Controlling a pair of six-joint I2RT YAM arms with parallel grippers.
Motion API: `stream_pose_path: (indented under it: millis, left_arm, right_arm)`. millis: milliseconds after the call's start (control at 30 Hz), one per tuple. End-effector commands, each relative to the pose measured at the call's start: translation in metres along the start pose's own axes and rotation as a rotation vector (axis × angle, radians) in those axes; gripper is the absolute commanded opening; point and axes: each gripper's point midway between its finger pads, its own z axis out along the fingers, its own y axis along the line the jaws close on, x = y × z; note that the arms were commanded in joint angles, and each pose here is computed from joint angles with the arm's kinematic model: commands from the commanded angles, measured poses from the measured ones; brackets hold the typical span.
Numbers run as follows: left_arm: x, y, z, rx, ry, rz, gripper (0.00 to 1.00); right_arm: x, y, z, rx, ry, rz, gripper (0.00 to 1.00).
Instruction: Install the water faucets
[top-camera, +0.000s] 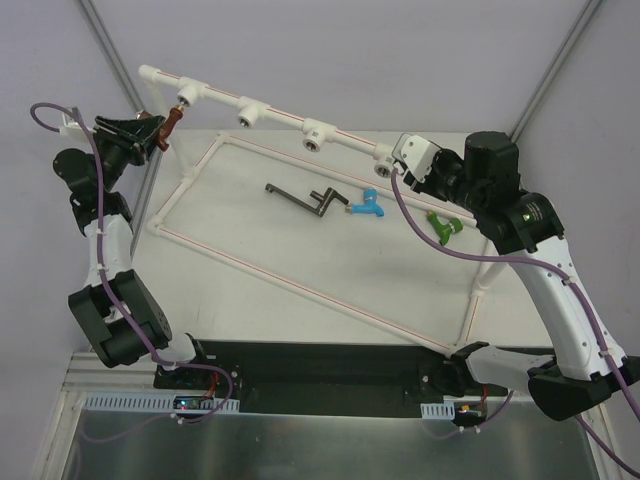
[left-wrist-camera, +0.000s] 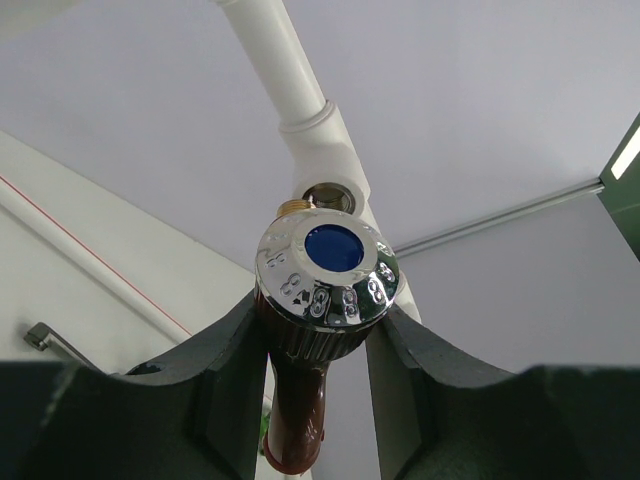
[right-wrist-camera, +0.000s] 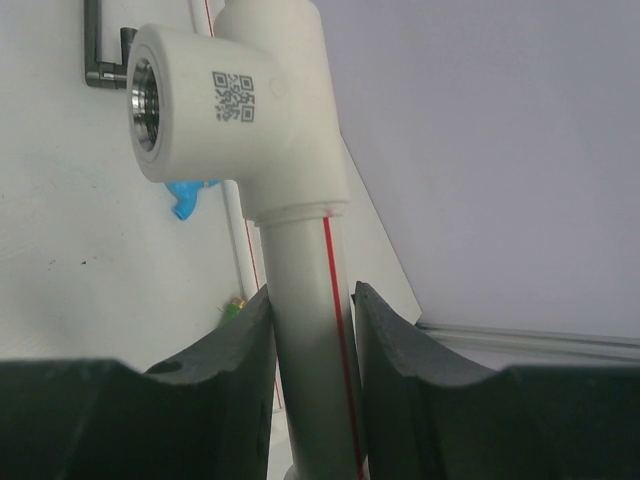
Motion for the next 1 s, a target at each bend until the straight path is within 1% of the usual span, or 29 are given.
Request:
stream_pose_path:
  millis: [0,233,633,967]
  left_arm:
    - [-0.005,-0.042,-0.002,0.116,0.009,0.1,0.0]
    - [-0.002,-0.047,-0.005,0.128,0.018,0.105,0.0]
    - [0.001,-0.051,0.003,0.152,0.038,0.097,0.0]
    - [0.001,-0.044,0.011,0.146,0.048,0.083,0.0]
  right_arm:
    - [0.029,0.031,0.007,-0.088,0.12,0.084,0.02]
    - [0.029,0.033,0.01,-0.095,0.122,0.085,0.02]
    - [0.031,0.033,0.01,-0.092,0.122,0.082,0.02]
    - [0.03,0.034,0.01,-0.091,0.118,0.08,0.02]
